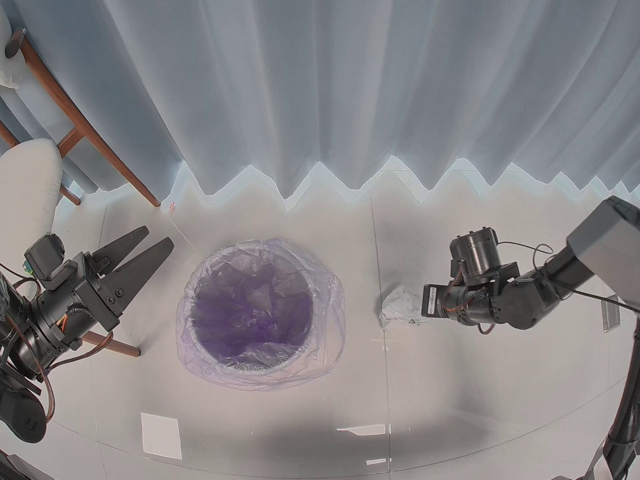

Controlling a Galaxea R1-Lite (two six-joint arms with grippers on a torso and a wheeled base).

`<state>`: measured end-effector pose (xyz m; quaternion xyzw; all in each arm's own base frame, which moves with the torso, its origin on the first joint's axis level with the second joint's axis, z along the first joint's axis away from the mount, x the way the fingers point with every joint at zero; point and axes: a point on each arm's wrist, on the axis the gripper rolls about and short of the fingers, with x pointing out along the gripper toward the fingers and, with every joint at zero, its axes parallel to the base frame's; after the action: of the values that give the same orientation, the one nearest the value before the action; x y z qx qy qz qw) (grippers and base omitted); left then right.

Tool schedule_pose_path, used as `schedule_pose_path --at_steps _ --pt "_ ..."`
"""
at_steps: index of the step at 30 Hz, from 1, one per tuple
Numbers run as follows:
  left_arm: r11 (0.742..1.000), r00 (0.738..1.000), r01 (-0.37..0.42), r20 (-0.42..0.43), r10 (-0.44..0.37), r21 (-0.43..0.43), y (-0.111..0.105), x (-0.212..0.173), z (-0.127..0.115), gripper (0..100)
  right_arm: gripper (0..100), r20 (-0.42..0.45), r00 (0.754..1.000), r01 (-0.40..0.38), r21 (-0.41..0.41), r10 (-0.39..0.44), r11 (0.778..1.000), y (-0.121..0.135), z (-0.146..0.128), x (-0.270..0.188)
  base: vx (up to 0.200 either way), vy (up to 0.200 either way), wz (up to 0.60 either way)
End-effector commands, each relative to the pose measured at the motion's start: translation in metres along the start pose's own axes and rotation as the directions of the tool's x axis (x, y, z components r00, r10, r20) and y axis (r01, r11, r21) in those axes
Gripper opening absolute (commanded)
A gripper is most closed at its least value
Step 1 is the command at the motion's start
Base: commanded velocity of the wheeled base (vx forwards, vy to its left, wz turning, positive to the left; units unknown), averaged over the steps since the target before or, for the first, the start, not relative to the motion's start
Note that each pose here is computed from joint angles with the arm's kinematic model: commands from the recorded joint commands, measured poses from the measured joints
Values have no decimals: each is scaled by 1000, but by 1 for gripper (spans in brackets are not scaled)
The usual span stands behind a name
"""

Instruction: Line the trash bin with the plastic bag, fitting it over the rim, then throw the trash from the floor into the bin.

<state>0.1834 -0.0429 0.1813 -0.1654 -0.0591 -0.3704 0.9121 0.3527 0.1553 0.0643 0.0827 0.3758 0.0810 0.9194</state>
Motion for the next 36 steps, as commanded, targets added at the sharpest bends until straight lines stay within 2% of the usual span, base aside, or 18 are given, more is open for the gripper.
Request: schedule_pose_path --at_steps 1,3,4,5,6,10,13,19,23,29,30,34,36 --pt "1000 1000 -1 2 1 2 0 -1 0 100 100 26 999 -28 25 27 999 -3 -24 -40 0 0 0" --pt "1000 1000 1 3 -1 3 -1 0 0 100 100 60 998 -13 37 11 999 -9 -22 -17 0 0 0" --pt "1000 1000 1 3 -1 3 -1 0 0 100 100 91 996 -16 41 13 999 -11 -22 11 0 0 0" --pt "1000 1000 1 3 -1 3 -1 0 0 100 100 92 996 -15 40 11 999 -11 -22 14 0 0 0" --pt "1000 1000 0 0 0 1 0 0 0 100 100 93 996 -2 20 0 1000 -15 -24 46 0 0 0" --pt "1000 1000 -5 -4 5 -1 0 -1 -1 100 100 45 998 40 -90 -36 995 -20 -28 103 0 0 0" --pt "1000 1000 -9 -4 9 -1 1 -1 -1 100 100 21 999 52 -105 -50 993 -19 -23 134 0 0 0" --pt "1000 1000 -15 -18 15 -11 4 1 -5 100 100 -71 993 78 -164 -90 983 -14 1 156 0 0 0" --pt "1000 999 -21 -29 21 -17 5 1 -8 100 100 -47 991 114 -165 -124 980 -11 10 166 0 0 0" --pt "1000 999 -21 -32 20 -18 6 1 -8 100 100 -46 991 119 -158 -127 980 -12 12 168 0 0 0" --pt "1000 999 -22 -34 21 -18 6 1 -9 100 0 -46 991 119 -158 -127 980 -11 13 168 0 0 0" --pt "1000 999 -21 -36 20 -19 5 1 -9 100 0 -64 988 127 -159 -139 979 -10 16 171 0 0 0" --pt "1000 999 -21 -36 20 -19 5 0 -9 100 0 -104 980 154 -134 -168 979 -13 19 171 0 0 0"
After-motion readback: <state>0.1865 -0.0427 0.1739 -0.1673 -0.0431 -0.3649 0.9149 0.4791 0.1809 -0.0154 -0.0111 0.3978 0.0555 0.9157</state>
